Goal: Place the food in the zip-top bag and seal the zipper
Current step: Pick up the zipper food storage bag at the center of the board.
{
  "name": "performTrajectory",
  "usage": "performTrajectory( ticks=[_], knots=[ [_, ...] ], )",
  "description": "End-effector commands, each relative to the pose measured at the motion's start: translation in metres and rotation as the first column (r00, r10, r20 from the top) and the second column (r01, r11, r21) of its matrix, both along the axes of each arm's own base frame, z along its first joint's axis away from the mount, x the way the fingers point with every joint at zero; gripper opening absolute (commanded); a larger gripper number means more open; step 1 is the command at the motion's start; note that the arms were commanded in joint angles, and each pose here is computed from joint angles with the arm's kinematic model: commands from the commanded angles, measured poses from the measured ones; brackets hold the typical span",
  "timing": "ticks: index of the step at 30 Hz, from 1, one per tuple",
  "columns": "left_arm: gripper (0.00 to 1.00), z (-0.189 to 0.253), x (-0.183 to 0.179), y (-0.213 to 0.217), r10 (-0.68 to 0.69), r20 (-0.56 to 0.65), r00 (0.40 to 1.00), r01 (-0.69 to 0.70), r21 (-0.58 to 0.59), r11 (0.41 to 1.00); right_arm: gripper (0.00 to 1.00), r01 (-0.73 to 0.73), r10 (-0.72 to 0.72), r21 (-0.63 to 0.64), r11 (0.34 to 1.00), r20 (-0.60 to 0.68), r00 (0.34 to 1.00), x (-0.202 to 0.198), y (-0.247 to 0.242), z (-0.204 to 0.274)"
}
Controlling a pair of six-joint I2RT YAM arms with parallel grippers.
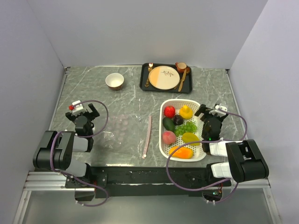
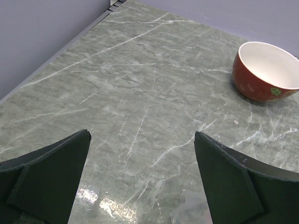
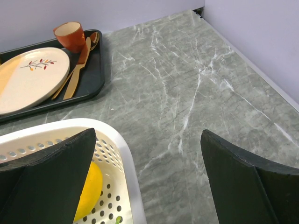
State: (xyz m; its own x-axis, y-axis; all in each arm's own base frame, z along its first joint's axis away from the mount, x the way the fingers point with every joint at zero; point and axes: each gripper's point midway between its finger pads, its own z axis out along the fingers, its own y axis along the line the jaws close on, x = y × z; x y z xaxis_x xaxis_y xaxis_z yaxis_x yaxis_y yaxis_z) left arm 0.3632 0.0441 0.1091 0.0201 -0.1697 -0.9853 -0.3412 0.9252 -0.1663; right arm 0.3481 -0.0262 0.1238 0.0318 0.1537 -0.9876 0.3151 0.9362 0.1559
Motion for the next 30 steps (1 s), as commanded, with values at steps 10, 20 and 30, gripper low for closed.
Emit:
performTrajectory(
  ticks=[10, 20, 30],
  knots=[
    [0.99, 0.019, 0.008, -0.004, -0.013, 0.068, 0.998, 0.014, -0.018, 1.000, 1.00, 0.016, -0.016, 0.005, 1.000, 0.063, 0.998, 0.006, -0.002, 0.020],
    [0.99, 0.026, 0.008, -0.001, 0.002, 0.077, 0.997, 0.001, -0.027, 1.000, 1.00, 0.003, -0.002, -0.011, 1.000, 0.089, 0.996, 0.005, 0.003, 0.032],
    [0.99, 0.044, 0.004, 0.028, 0.264, -0.173, 0.949, -0.293, -0.171, 0.941, 1.00, 0.160, -0.158, 0.007, 0.987, -0.119, 0.980, 0.006, -0.011, 0.078]
  ],
)
